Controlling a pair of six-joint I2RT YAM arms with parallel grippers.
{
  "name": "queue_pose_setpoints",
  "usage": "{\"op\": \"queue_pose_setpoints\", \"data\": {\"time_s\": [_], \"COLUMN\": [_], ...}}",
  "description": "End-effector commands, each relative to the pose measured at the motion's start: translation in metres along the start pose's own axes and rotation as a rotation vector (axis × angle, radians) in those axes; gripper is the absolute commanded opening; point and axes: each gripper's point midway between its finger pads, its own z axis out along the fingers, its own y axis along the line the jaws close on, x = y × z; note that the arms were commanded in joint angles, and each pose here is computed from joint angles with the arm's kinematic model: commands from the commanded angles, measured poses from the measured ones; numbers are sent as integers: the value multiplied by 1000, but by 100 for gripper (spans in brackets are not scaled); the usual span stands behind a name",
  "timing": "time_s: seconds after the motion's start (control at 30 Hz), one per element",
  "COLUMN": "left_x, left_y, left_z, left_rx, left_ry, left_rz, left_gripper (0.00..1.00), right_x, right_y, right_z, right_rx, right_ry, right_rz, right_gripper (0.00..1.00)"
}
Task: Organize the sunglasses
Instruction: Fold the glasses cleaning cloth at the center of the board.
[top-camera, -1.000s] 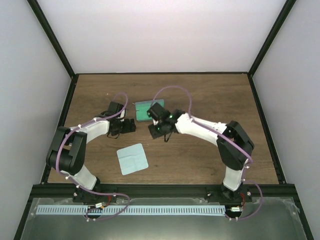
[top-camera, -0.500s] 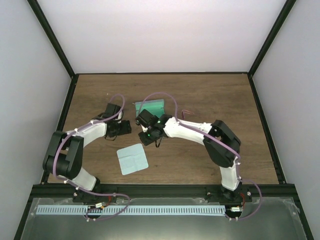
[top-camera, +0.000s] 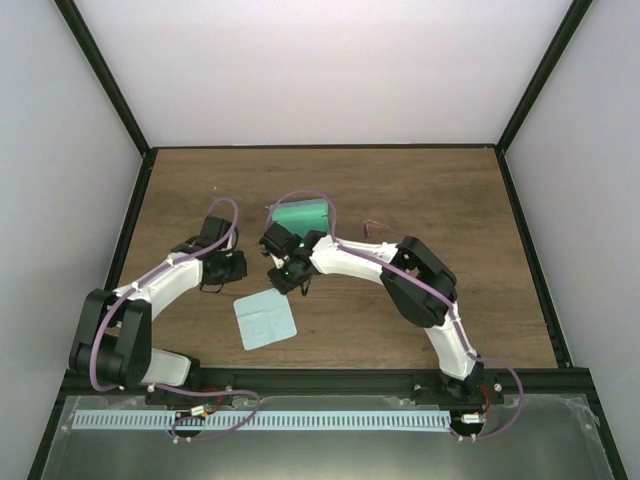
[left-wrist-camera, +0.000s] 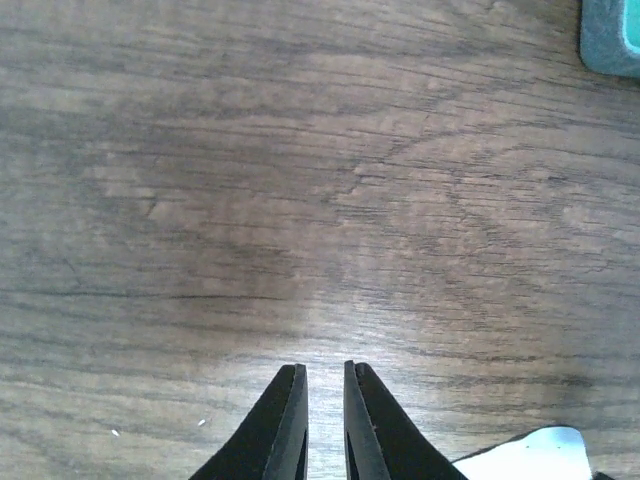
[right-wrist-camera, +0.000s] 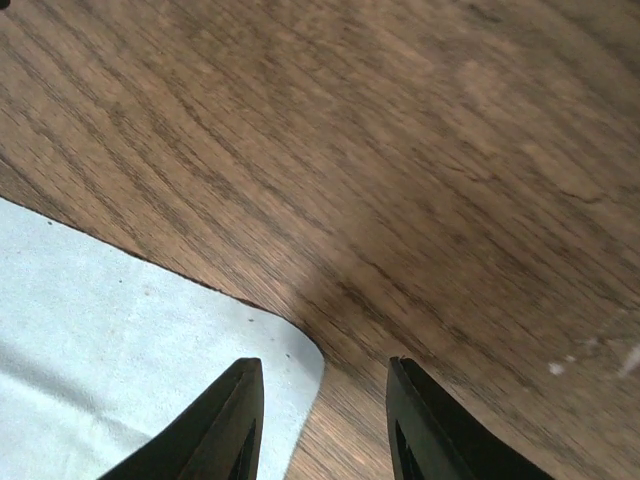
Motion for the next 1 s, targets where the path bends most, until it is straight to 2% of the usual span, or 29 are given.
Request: {"op": "queue_pose_setpoints", "data": {"time_s": [0.0,0.1,0.2,0.6,0.97], "left_x": [7,7,8,5,4], "left_y": [1,2,4,2,0], "left_z": [-2,-2,0,-3,0], "left_rx": [10,0,-12,-6,-6], "left_ry": [20,22,33,27,39], "left_rz": [1,-4,-10,-15,-12], "left_gripper": [19,33,39,41,41], "right_x": [-3,1,3,7,11], "right_y": [15,15,17,14,9], "right_z": [5,9,11,28,24], "right_rx": [-7,-5,-9,13,32], "right_ry": [8,21,26,57,72], "right_rz": [-50,-48,-52,-62,-69], "right_gripper": [36,36,36,30,4]}}
